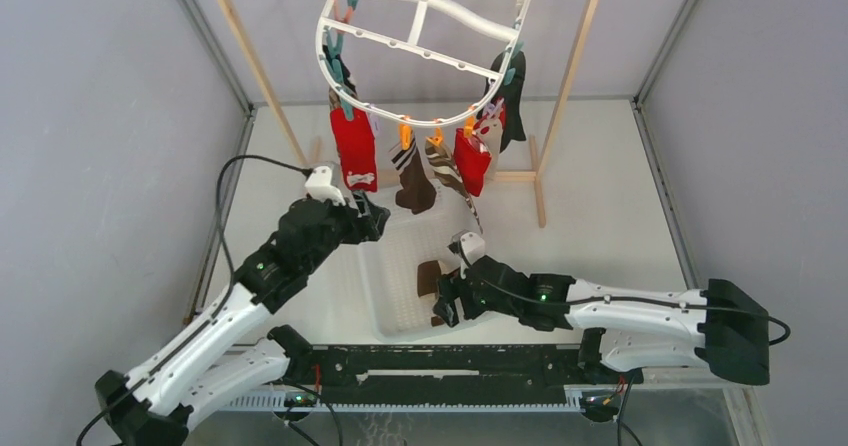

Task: Remove the socks clipped to the hanger
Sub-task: Place the sock in the bin, then adjust the bin at the center of the board.

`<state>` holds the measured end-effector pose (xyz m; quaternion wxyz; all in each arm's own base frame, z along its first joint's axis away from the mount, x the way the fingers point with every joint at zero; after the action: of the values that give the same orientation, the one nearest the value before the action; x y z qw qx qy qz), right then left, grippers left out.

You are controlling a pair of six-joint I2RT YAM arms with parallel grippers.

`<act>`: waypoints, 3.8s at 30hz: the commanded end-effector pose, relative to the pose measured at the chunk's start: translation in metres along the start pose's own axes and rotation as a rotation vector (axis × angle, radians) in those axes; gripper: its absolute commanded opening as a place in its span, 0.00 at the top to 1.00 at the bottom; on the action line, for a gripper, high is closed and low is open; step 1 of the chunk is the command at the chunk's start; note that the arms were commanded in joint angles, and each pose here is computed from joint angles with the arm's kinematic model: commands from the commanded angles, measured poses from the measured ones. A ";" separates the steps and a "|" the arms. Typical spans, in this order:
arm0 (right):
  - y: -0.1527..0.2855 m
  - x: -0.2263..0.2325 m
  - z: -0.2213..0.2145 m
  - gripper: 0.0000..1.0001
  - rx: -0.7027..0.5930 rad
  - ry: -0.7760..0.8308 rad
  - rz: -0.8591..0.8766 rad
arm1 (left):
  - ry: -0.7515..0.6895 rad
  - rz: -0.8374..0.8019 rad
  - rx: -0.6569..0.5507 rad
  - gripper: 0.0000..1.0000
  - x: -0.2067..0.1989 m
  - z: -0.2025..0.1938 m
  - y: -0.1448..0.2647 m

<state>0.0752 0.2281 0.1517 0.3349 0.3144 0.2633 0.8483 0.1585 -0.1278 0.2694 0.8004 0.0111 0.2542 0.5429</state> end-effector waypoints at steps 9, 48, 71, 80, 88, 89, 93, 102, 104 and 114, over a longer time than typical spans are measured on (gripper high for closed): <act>0.025 0.007 0.005 0.21 -0.048 -0.010 -0.026 | -0.044 0.095 0.086 0.29 -0.003 -0.014 -0.062; 0.031 -0.061 0.009 0.28 -0.045 -0.170 -0.201 | -0.056 0.215 0.261 0.45 0.033 -0.098 -0.069; 0.035 -0.105 0.036 0.28 -0.071 -0.247 -0.203 | -0.052 0.143 0.312 0.45 0.012 -0.130 -0.027; 0.025 -0.108 0.062 0.27 -0.062 -0.202 -0.188 | -0.034 0.122 0.329 0.45 0.009 -0.147 -0.009; 0.017 -0.110 0.086 0.27 -0.073 -0.175 -0.162 | -0.005 0.112 0.325 0.45 0.015 -0.154 0.010; 0.016 -0.111 0.088 0.27 -0.074 -0.172 -0.161 | -0.001 0.113 0.325 0.45 0.016 -0.155 0.012; 0.009 -0.112 0.096 0.27 -0.069 -0.169 -0.142 | 0.009 0.109 0.324 0.45 0.016 -0.157 0.019; -0.009 -0.112 0.112 0.27 -0.072 -0.161 -0.094 | 0.024 0.066 0.328 0.46 0.004 -0.164 0.029; -0.013 -0.112 0.117 0.27 -0.072 -0.160 -0.085 | 0.017 0.060 0.333 0.46 0.000 -0.165 0.030; -0.032 -0.113 0.139 0.27 -0.081 -0.145 -0.062 | 0.008 0.023 0.350 0.46 -0.021 -0.173 0.037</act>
<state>0.2335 0.1910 0.1694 0.3910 0.3818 0.2413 0.8020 0.0575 -0.1776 0.1470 0.7921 0.1143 0.3441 0.4910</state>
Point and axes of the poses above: each gripper's point midway between its finger pads, its own y axis back along the fingers, its own x axis along the line the jaws close on, z = x × y, the point moved 10 cm from there along y, back along the fingers, and after that the axes turned 1 degree about -y, right-handed, at the moved point
